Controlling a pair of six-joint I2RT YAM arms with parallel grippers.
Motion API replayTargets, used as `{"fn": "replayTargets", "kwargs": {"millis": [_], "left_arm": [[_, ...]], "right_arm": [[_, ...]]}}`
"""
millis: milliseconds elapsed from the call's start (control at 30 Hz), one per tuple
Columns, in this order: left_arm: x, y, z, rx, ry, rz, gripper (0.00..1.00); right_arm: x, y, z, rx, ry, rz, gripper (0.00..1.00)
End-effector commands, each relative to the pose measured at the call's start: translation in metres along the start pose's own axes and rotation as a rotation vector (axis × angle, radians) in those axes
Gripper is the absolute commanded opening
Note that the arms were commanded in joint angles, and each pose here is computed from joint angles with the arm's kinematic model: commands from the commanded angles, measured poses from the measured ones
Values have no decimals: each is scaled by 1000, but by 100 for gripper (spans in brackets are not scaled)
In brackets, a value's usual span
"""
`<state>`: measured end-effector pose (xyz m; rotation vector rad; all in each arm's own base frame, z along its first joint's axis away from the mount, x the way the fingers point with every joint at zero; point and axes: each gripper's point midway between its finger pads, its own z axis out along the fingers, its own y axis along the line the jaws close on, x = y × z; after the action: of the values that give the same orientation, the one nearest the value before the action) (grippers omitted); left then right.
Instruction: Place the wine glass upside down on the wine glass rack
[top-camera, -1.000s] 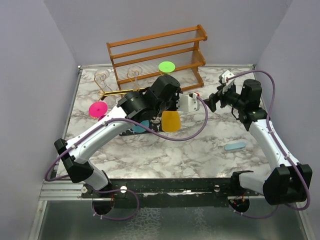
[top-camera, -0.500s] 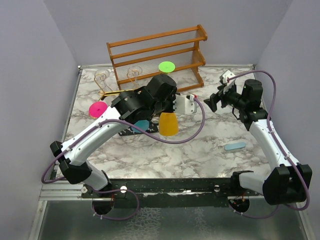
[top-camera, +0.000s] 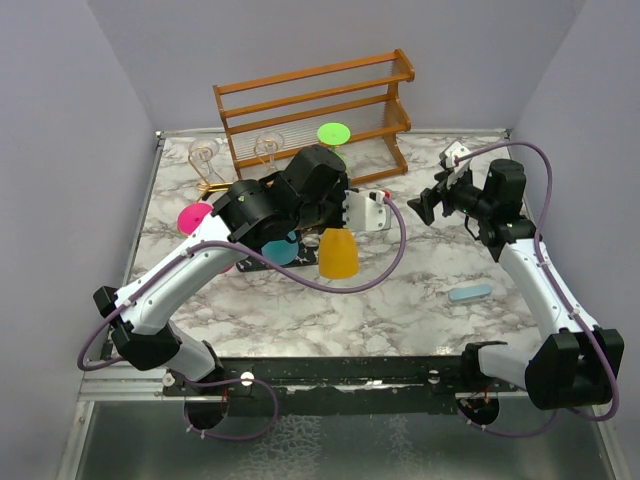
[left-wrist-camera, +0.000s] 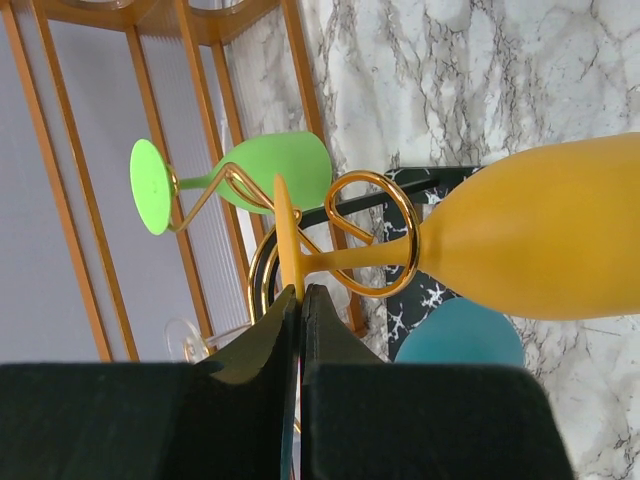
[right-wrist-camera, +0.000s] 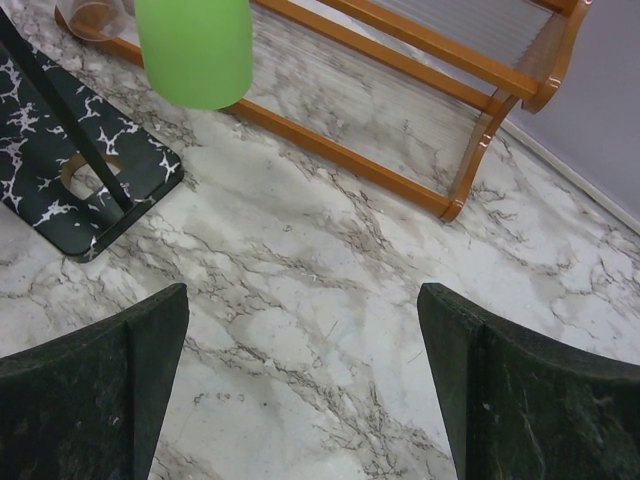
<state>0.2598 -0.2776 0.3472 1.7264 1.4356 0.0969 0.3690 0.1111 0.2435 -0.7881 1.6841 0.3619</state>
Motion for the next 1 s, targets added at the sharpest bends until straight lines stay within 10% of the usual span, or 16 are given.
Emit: {"fn": "replayTargets", "kwargs": {"millis": [0, 967], "left_arm": [[-15, 0, -17, 6, -81, -13, 0], [-23, 0, 0, 15, -103, -29, 0]], "right_arm": [[-6, 1, -3, -11, -29, -26, 96], [-8, 3, -6, -23, -39, -33, 96]]}}
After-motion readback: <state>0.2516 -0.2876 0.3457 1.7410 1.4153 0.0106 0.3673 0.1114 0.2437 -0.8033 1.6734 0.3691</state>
